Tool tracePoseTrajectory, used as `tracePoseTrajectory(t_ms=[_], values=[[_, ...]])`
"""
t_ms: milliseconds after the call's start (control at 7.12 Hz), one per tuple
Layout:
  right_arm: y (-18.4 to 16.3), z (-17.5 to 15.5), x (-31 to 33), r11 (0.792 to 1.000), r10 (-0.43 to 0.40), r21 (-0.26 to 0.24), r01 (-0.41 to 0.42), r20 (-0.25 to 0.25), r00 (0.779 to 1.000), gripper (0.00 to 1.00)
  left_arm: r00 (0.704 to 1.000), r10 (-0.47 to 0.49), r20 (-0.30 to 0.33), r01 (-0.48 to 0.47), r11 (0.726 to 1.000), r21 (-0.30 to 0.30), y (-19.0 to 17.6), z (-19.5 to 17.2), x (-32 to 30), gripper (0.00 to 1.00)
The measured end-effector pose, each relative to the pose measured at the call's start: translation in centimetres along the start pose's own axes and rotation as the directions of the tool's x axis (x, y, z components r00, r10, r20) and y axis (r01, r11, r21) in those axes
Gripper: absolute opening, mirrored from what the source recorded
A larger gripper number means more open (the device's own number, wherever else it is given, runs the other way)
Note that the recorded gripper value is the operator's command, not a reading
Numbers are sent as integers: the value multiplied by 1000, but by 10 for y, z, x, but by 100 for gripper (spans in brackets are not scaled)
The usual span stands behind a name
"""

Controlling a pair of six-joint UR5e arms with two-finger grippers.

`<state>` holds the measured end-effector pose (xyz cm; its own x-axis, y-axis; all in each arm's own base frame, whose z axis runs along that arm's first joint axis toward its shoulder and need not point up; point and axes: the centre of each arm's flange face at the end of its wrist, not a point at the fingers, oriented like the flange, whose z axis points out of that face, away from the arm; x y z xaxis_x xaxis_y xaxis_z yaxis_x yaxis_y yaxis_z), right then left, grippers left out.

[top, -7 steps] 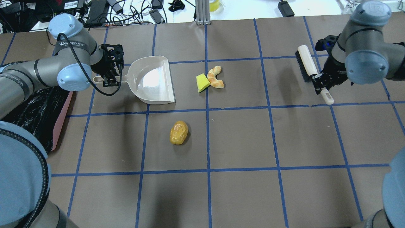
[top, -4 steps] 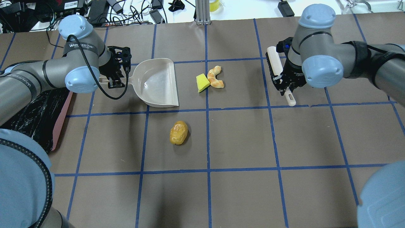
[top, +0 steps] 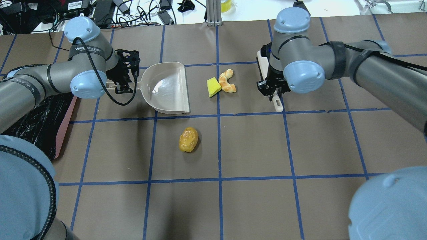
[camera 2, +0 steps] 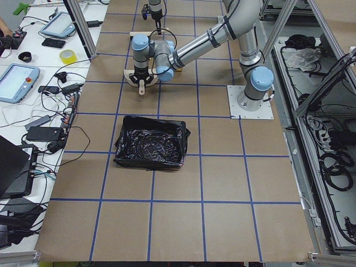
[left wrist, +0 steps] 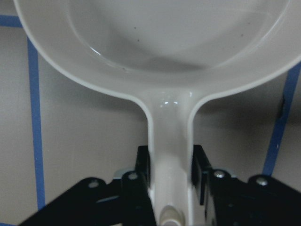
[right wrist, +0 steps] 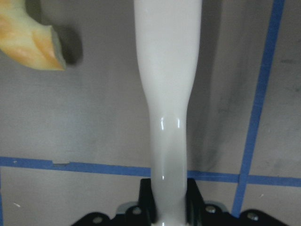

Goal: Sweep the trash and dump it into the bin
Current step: 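Lift the brush with the right gripper and carry it toward the sponge and peel, then sweep the yellow sponge and banana peel into the dustpan with the brush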

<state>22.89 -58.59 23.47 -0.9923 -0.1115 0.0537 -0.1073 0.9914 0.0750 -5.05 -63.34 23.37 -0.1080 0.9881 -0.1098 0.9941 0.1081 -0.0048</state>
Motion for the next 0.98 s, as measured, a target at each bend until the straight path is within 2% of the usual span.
tracePoseTrajectory(t_ms=[422, 984], values=[[5, 5, -63, 999, 42, 3, -42, 3, 999, 0, 1000, -6, -3, 6, 1000, 0, 0, 2, 0, 0], [-2, 2, -155, 987, 157, 2, -158, 95, 983, 0, 1000, -6, -7, 6, 1000, -2, -1, 3, 0, 0]])
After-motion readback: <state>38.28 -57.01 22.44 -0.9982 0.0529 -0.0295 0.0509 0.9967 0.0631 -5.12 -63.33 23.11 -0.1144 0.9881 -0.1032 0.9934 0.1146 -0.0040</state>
